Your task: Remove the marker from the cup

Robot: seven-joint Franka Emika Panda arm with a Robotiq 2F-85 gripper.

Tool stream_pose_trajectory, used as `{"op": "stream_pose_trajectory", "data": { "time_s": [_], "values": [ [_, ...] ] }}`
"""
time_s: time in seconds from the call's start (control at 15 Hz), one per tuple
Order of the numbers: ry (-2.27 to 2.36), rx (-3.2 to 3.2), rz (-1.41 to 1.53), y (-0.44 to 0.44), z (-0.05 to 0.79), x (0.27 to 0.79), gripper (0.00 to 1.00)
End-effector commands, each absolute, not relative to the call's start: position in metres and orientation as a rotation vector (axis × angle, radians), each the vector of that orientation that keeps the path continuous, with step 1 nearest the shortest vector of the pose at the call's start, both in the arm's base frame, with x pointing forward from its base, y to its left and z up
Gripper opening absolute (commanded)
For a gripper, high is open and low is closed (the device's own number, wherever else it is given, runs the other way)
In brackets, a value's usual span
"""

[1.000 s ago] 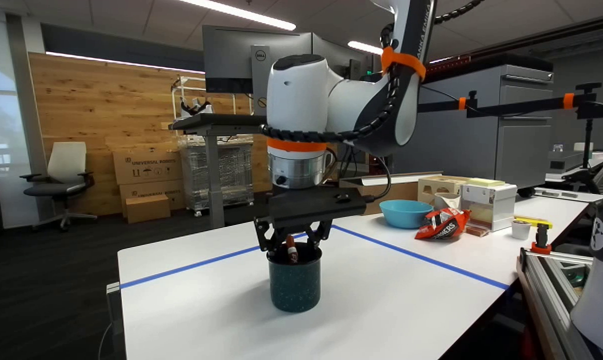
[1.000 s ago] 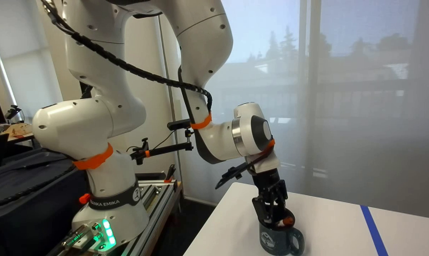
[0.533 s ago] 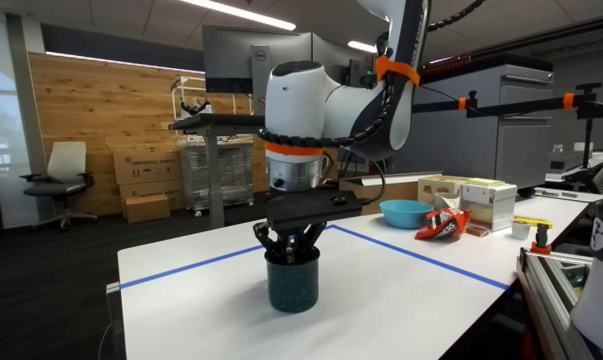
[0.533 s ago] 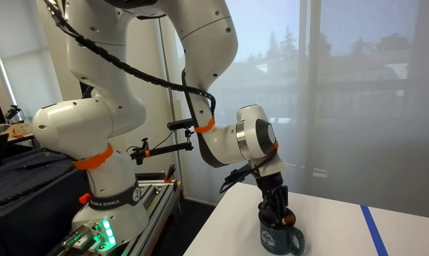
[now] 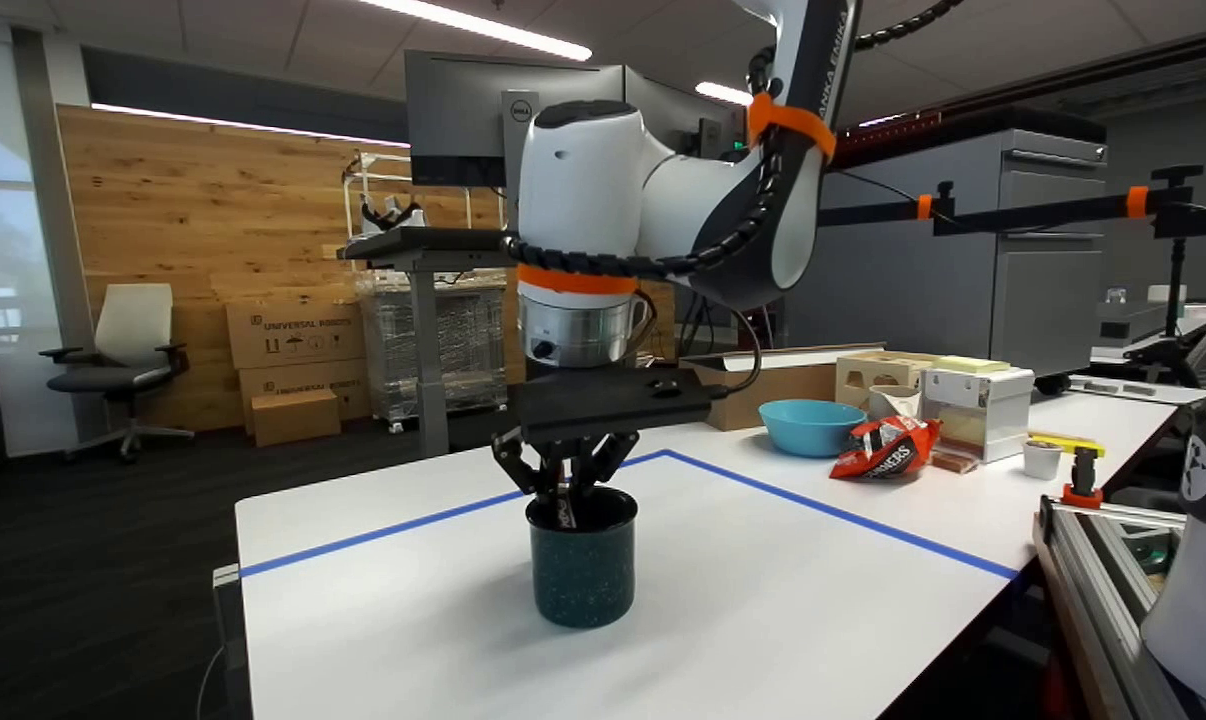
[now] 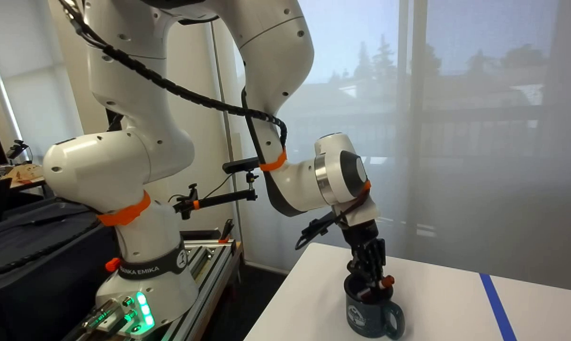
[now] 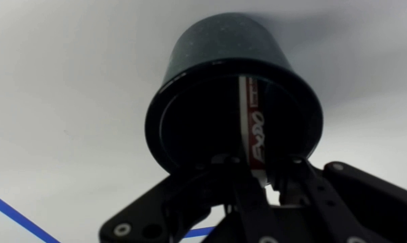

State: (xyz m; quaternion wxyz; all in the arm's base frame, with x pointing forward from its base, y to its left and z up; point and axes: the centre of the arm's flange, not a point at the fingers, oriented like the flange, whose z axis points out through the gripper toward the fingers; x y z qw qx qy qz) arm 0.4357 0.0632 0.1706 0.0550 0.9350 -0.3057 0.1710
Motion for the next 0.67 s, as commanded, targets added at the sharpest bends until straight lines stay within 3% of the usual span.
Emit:
{"op": "stream_pose_trajectory", "data": {
  "time_s": [0.0,0.6],
  "values": [
    [-0.989,2.802,0.563,0.070,0.206,0.420,0.05],
    [-1.168,2.634,0.635,0.050,0.248,0.373,0.05]
  ]
}}
